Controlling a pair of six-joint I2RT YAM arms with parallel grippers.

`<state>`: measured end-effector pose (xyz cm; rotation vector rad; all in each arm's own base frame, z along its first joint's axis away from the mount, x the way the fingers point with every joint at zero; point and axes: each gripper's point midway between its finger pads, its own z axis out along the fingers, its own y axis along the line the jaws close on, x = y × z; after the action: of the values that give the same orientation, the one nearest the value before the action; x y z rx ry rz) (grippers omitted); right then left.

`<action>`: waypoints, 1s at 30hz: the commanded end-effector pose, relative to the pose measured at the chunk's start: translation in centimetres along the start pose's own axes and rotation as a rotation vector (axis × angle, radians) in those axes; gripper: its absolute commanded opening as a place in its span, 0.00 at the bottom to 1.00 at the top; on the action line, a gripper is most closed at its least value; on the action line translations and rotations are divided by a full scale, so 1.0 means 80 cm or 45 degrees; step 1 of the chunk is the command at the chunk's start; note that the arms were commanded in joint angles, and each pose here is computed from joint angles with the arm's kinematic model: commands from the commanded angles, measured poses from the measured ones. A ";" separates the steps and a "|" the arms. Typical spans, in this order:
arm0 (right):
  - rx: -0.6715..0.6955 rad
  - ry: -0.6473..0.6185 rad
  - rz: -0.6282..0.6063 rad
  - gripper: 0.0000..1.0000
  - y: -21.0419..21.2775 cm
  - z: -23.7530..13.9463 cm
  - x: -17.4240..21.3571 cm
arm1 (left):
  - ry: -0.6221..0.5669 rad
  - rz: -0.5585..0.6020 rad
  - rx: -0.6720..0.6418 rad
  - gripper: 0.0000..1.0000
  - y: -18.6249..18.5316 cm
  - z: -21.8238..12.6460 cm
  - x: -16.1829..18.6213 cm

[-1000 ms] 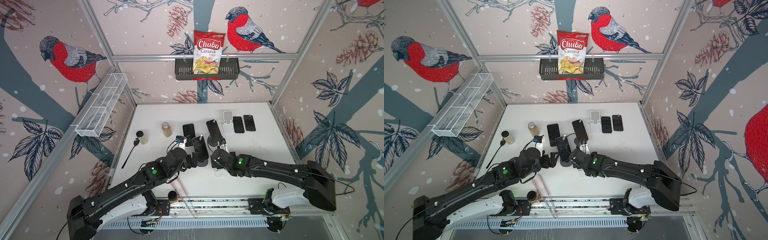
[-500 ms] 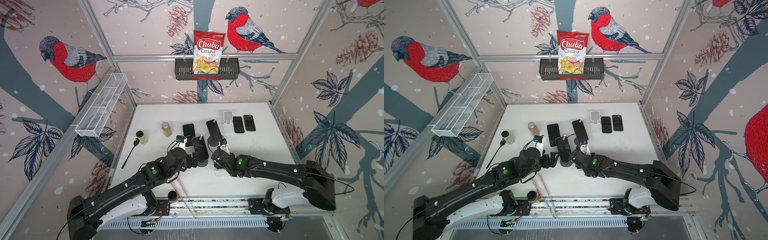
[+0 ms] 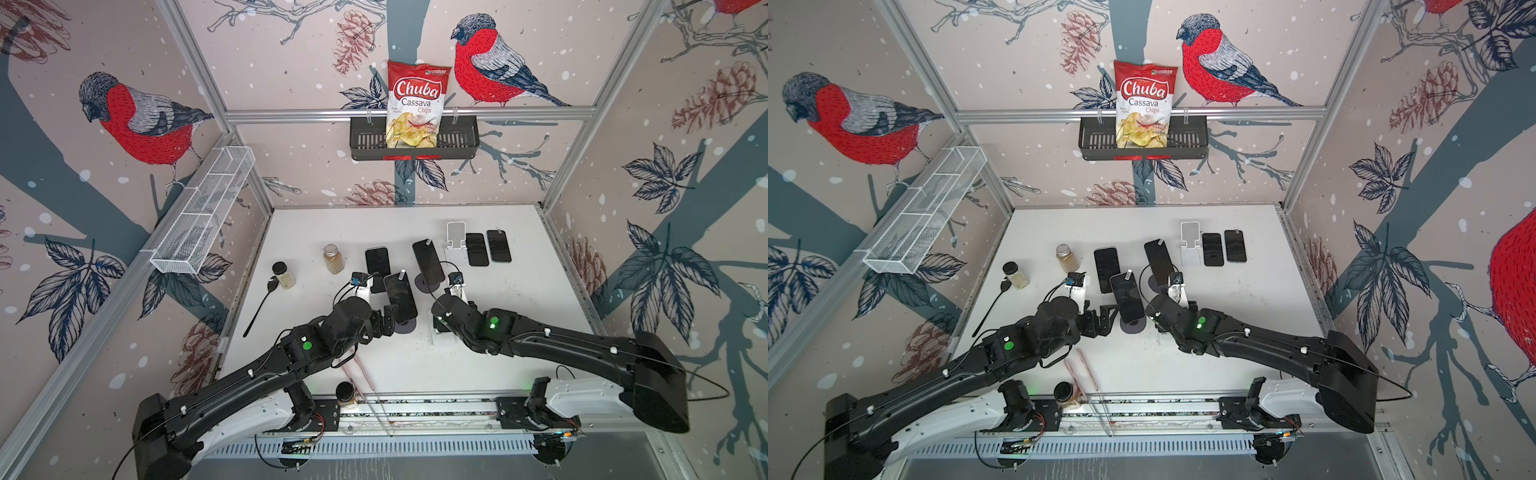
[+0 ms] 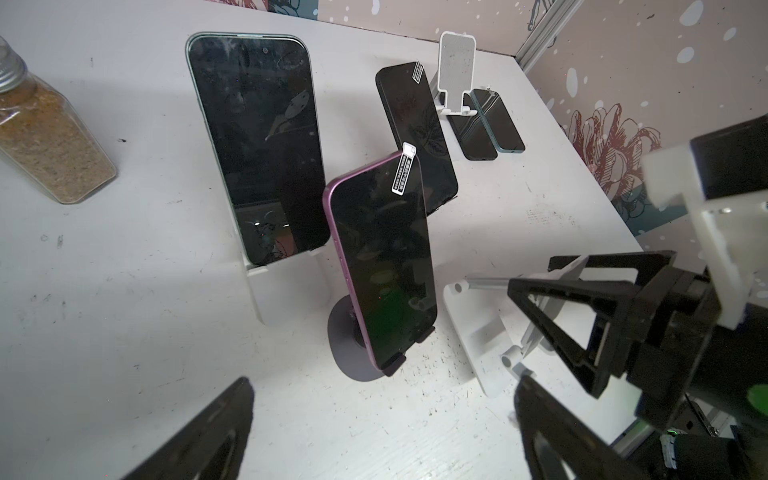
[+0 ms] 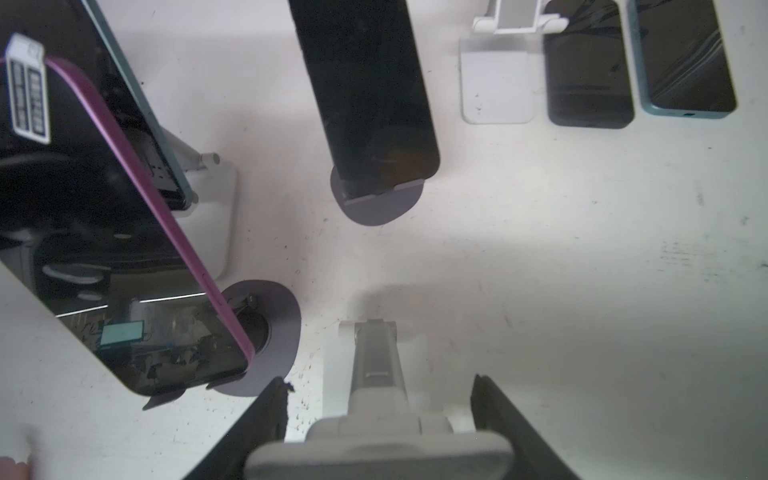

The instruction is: Remove the phone from the phone stand

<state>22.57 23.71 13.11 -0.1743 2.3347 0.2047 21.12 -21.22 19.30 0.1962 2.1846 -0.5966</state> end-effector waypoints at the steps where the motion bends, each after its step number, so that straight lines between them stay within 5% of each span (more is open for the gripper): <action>1: 0.054 -0.063 0.007 0.58 -0.020 -0.006 -0.018 | -0.037 0.012 0.018 0.97 -0.004 -0.001 -0.008; 18: 0.326 -0.165 0.073 0.59 -0.139 0.007 -0.082 | -0.034 0.004 0.004 0.97 -0.001 0.000 -0.006; 30: 0.264 -0.165 0.014 0.59 -0.142 0.045 -0.104 | -0.013 -0.016 -0.059 0.97 0.003 0.010 -0.006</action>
<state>31.62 12.77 14.36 -0.0101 2.2617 -0.0745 21.55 -21.46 18.54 0.1934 2.2106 -0.5599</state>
